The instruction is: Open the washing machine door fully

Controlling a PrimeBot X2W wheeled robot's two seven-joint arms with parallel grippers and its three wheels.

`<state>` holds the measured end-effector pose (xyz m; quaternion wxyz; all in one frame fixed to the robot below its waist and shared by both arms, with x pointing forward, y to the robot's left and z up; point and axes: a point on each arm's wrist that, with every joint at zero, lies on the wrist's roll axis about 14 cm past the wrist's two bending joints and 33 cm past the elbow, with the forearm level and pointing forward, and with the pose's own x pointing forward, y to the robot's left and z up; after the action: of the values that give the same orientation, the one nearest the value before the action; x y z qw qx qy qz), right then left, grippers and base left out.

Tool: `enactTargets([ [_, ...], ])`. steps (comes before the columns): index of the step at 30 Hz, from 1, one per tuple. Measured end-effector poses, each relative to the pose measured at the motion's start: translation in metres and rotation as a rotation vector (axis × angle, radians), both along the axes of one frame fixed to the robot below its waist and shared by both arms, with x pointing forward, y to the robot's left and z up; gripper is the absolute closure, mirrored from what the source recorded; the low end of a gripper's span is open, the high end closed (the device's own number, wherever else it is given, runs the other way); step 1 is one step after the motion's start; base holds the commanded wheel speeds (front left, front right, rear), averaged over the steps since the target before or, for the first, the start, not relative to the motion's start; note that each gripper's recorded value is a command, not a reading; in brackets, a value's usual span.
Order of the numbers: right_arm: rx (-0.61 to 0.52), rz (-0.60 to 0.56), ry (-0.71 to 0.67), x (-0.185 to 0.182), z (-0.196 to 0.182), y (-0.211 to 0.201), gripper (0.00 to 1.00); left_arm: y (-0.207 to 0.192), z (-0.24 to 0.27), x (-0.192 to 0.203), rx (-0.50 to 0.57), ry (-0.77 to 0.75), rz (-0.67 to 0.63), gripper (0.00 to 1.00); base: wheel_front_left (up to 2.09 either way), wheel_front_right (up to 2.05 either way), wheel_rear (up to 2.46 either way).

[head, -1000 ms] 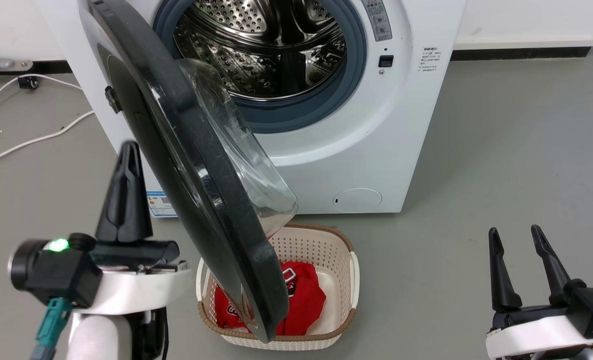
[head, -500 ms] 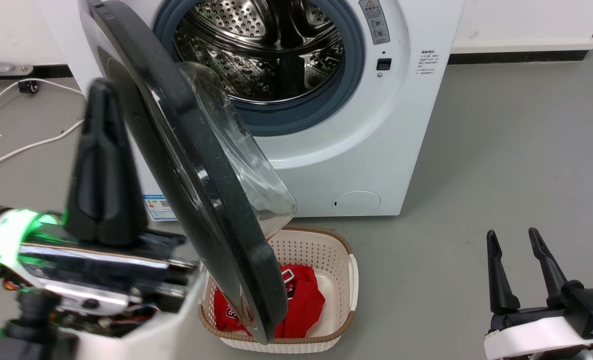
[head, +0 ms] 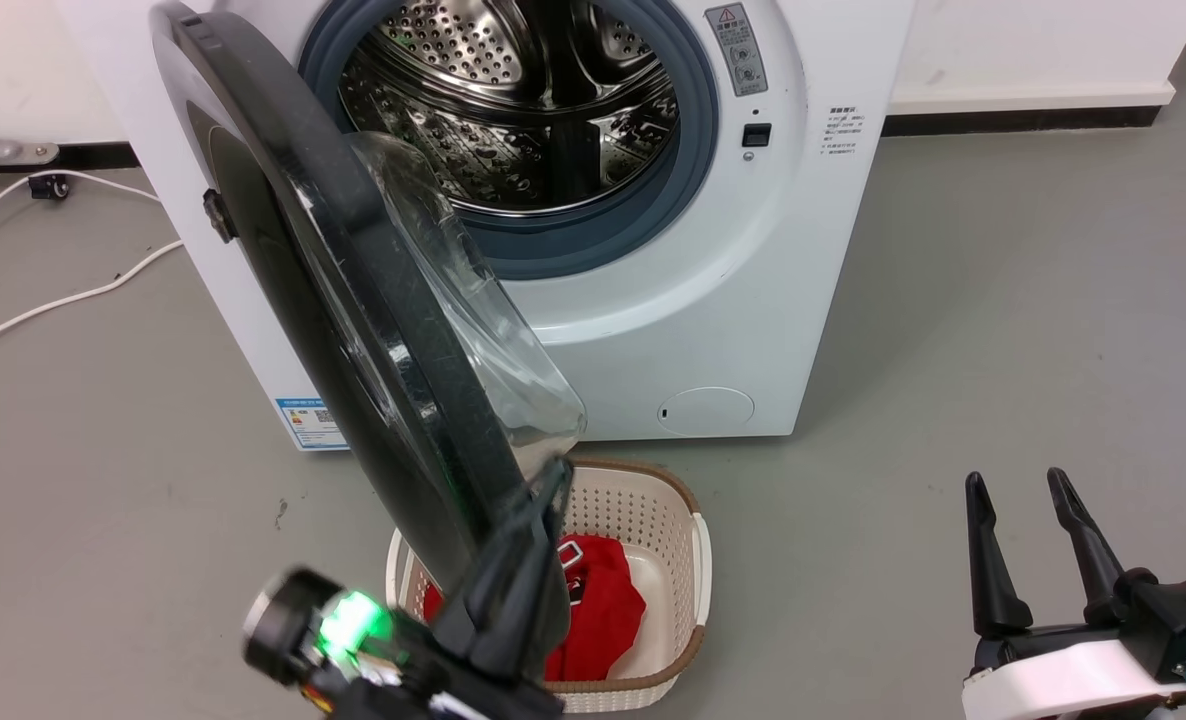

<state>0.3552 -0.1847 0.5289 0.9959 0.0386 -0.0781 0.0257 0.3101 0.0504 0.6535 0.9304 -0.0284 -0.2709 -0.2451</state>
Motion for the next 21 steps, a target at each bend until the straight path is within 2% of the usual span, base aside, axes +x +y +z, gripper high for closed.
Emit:
enactTargets([
  [5, 0.008, 0.009, 0.011, 0.002, -0.004, 0.003, 0.0, -0.011, -0.062, -0.008, 0.012, 0.219, -0.035, 1.0, 0.0, 0.0, 0.0],
  [10, 0.019, 0.021, 0.023, 0.004, -0.008, 0.007, 0.0, -0.017, -0.102, -0.01, 0.031, 0.349, -0.041, 1.0, 0.0, 0.0, 0.0],
  [21, 0.04, 0.042, 0.062, 0.008, -0.02, 0.014, 0.0, -0.028, -0.119, 0.023, 0.069, 0.388, -0.014, 1.0, 0.0, 0.0, 0.0],
])
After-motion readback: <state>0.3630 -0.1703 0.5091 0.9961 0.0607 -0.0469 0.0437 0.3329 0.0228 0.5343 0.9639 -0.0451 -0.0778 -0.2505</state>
